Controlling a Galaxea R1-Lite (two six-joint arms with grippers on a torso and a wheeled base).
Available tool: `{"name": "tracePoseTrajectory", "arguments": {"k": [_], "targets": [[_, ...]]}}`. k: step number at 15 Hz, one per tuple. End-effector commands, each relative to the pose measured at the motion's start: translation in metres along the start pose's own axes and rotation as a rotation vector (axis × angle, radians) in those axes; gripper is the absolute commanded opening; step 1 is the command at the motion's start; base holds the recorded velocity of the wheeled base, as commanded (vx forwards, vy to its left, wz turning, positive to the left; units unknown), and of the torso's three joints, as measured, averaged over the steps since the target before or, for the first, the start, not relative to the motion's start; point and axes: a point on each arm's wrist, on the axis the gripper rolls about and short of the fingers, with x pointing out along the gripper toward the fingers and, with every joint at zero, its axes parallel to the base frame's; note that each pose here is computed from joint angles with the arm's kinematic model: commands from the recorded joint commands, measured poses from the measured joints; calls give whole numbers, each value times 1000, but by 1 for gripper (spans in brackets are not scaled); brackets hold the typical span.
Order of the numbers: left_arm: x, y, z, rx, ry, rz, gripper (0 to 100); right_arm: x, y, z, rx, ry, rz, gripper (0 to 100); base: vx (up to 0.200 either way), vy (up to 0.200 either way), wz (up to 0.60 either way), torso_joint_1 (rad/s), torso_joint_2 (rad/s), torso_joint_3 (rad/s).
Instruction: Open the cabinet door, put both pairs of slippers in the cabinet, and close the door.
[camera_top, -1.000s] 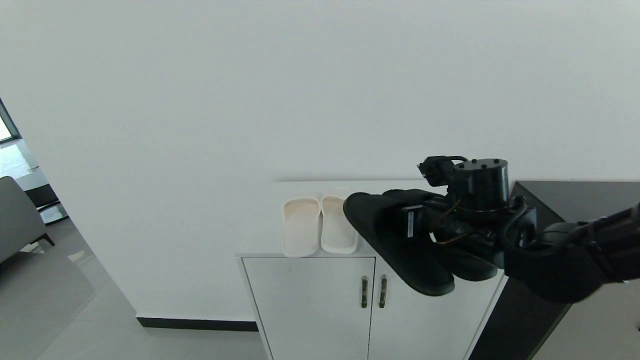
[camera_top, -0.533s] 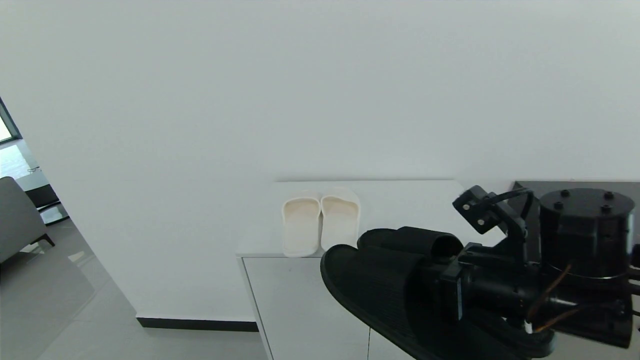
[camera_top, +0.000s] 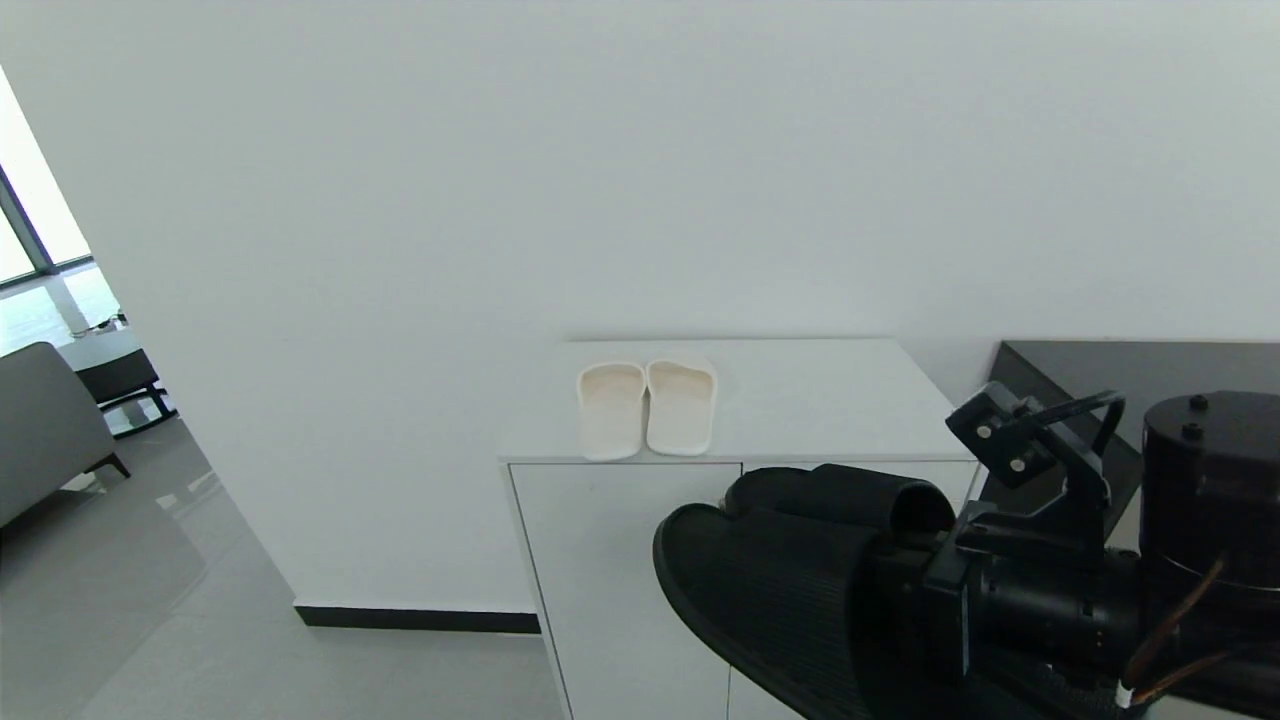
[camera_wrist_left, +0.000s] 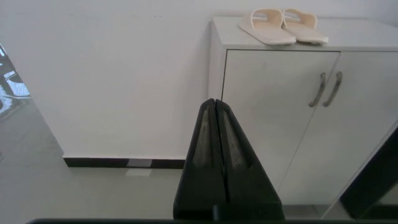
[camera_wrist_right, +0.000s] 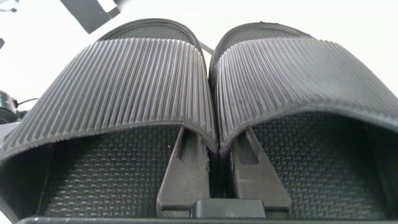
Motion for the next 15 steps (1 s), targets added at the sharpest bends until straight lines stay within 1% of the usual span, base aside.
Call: {"name": "tracePoseTrajectory", "arguments": {"k": [1, 3, 5, 15], "targets": [[0, 0, 0, -1, 1, 0, 0, 0, 0, -3, 2, 9, 4, 0, 0, 0, 0, 0, 0, 0], [0, 0, 0, 1, 1, -1, 0, -1, 0, -6, 3, 19, 34, 0, 0, 0, 0, 0, 0, 0], [0, 0, 0, 2, 1, -1, 0, 0, -1, -9, 3, 24, 38, 0, 0, 0, 0, 0, 0, 0], [0, 0, 0, 2, 1, -1, 0, 2, -2, -12, 4, 37, 38, 0, 0, -200, 0, 5, 2, 3]]}}
